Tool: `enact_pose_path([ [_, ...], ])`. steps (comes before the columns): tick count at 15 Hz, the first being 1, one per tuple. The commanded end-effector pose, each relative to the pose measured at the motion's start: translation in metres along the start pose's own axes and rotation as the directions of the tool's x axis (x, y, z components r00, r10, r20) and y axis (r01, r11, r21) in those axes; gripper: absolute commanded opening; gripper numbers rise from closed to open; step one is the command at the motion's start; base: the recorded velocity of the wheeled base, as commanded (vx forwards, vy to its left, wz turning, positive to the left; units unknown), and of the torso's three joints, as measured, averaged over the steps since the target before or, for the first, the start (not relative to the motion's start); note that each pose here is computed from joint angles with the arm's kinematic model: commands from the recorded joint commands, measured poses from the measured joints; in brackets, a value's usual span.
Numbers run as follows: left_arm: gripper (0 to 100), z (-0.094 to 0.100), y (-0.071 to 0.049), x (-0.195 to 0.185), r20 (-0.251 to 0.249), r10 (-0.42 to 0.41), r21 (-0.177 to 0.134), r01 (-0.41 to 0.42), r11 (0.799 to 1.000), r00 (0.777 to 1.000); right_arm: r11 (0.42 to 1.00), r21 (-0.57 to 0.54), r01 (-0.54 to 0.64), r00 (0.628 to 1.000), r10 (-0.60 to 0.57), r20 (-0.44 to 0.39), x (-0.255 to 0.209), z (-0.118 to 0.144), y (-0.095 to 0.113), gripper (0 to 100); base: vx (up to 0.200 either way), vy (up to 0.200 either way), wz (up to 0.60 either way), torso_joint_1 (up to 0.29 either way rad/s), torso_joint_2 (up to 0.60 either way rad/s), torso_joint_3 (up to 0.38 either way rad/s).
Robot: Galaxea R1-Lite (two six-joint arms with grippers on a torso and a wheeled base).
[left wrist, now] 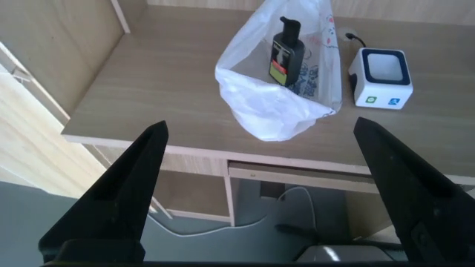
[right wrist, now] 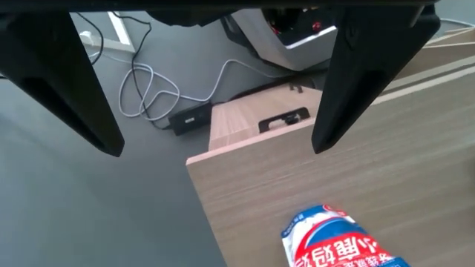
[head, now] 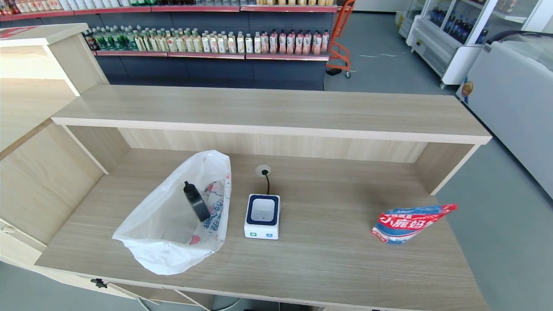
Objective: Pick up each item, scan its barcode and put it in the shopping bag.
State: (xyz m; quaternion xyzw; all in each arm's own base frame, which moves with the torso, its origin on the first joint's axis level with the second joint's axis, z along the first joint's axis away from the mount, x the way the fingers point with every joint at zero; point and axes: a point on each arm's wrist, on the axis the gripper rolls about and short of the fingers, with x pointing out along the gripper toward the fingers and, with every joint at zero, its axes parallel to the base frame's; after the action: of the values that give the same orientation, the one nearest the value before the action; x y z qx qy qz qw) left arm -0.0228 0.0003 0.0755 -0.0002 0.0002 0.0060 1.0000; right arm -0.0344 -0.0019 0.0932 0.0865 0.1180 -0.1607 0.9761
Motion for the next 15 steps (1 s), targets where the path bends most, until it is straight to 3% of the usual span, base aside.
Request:
enact_pose_path([
  [1,100,0.0,0.0,0.0,0.0,0.0,-0.003,0.0,1.0,1.0,1.0,0.0,0.006,1.0,-0.006,-0.001,0.0,0.001,0.0,100,0.0,-0.2,0.0,0.007,0.0,0.002],
  [2,100,0.0,0.0,0.0,0.0,0.0,-0.003,0.0,1.0,1.0,1.0,0.017,-0.005,0.999,0.004,0.045,-0.008,0.017,0.002,100,0.0,0.0,0.0,0.0,0.0,0.0],
  [3,100,0.0,0.0,0.0,0.0,0.0,-0.003,0.0,1.0,1.0,0.998,0.067,-0.003,1.0,0.002,0.017,-0.007,0.04,0.006,100,0.0,0.0,0.0,0.0,0.0,0.0],
  [4,100,0.0,0.0,0.0,0.0,0.0,-0.003,0.0,1.0,1.0,0.963,0.266,0.033,0.999,-0.022,-0.043,0.004,0.087,0.018,100,0.0,0.0,0.0,0.0,0.0,0.0],
  [5,100,0.0,0.0,0.0,0.0,0.0,-0.003,0.0,1.0,1.0,0.889,0.451,0.077,0.995,-0.037,-0.095,0.024,0.137,0.032,100,0.0,0.0,0.0,0.0,0.0,0.0],
  [7,100,0.0,0.0,0.0,0.0,0.0,-0.003,0.0,1.0,1.0,0.762,0.619,0.19,0.973,-0.063,-0.221,0.063,0.203,0.053,100,0.0,0.0,0.0,0.0,0.0,0.0],
  [8,100,0.0,0.0,0.0,0.0,0.0,-0.003,0.0,1.0,1.0,0.716,0.649,0.257,0.954,-0.081,-0.289,0.086,0.211,0.059,100,0.0,0.0,0.0,0.0,0.0,0.0],
  [9,100,0.0,0.0,0.0,0.0,0.0,-0.003,0.0,1.0,1.0,0.716,0.649,0.257,0.954,-0.081,-0.289,0.086,0.211,0.059,100,0.0,0.0,0.0,0.0,0.0,0.0],
  [10,100,0.0,0.0,0.0,0.0,0.0,-0.003,0.0,1.0,1.0,0.647,0.665,0.372,0.913,-0.125,-0.389,0.143,0.204,0.07,100,0.0,0.0,0.0,0.0,0.0,0.0],
  [11,100,0.0,0.0,0.0,0.0,0.0,-0.003,0.0,1.0,1.0,0.628,0.666,0.403,0.901,-0.143,-0.411,0.162,0.198,0.073,100,0.0,0.0,0.0,0.0,0.0,0.0],
  [15,100,0.0,0.0,0.0,0.0,0.0,-0.003,0.0,1.0,1.0,0.679,0.556,0.479,0.827,-0.137,-0.545,0.232,0.133,0.095,100,0.0,0.0,0.0,0.0,0.0,0.0],
])
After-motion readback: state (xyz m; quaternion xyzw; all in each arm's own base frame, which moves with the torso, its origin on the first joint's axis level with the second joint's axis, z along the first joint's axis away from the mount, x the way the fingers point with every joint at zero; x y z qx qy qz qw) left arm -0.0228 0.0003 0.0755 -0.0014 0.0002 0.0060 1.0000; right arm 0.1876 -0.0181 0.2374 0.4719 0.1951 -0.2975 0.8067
